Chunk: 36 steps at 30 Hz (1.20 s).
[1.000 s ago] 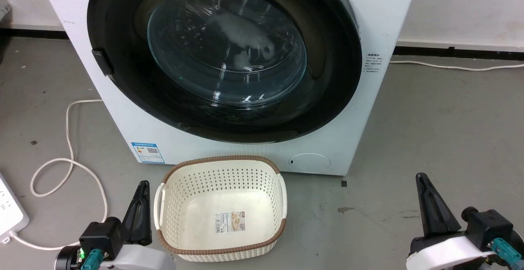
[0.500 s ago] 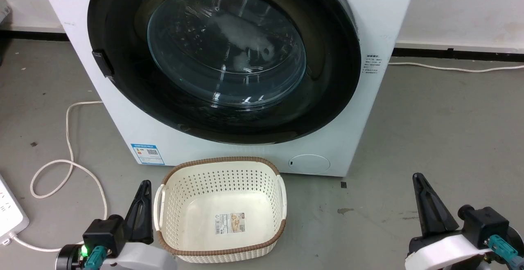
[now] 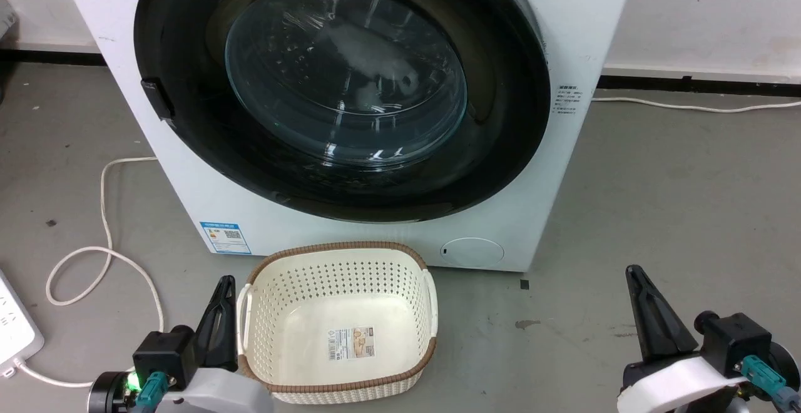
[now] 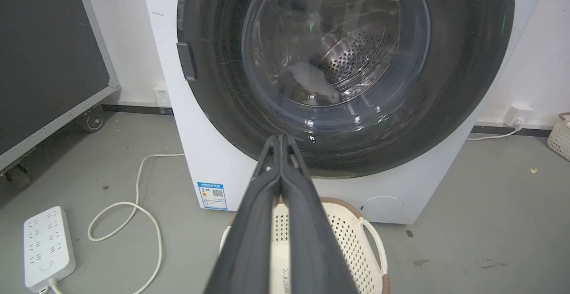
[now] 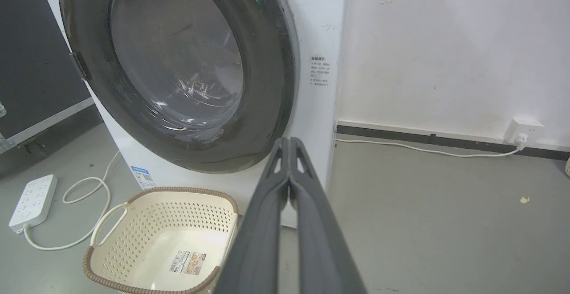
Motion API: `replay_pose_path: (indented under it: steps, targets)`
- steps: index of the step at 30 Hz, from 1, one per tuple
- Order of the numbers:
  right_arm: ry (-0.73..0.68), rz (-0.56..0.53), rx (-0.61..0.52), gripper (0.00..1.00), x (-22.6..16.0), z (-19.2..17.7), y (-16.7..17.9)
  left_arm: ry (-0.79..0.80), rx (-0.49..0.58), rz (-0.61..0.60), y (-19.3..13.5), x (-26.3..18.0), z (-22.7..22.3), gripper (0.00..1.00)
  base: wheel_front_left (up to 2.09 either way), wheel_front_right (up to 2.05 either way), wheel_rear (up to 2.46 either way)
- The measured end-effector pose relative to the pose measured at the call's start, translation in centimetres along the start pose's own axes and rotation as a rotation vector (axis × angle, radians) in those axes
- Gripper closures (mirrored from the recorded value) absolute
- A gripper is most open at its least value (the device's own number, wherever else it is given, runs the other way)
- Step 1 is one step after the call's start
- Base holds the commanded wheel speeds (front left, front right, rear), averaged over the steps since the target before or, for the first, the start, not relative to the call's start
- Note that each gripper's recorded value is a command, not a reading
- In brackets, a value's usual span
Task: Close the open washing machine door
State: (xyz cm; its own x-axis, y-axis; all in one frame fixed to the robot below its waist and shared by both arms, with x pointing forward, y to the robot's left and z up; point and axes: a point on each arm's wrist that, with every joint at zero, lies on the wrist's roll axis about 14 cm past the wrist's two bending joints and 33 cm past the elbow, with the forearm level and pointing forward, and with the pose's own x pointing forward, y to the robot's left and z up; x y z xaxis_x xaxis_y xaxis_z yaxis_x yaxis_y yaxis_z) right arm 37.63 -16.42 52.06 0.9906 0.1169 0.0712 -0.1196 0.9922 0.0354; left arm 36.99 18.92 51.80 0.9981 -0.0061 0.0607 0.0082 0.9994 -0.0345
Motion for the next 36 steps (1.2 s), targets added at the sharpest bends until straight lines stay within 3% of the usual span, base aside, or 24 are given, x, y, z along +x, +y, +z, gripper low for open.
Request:
replay_pose_path:
  steps: [36]
  targets:
    - [0.035,0.009,-0.036,1.0,-0.08,0.31,0.23,0.03,0.037,0.002,-0.55,0.14,0.33,1.0,0.0,0.0,0.0]
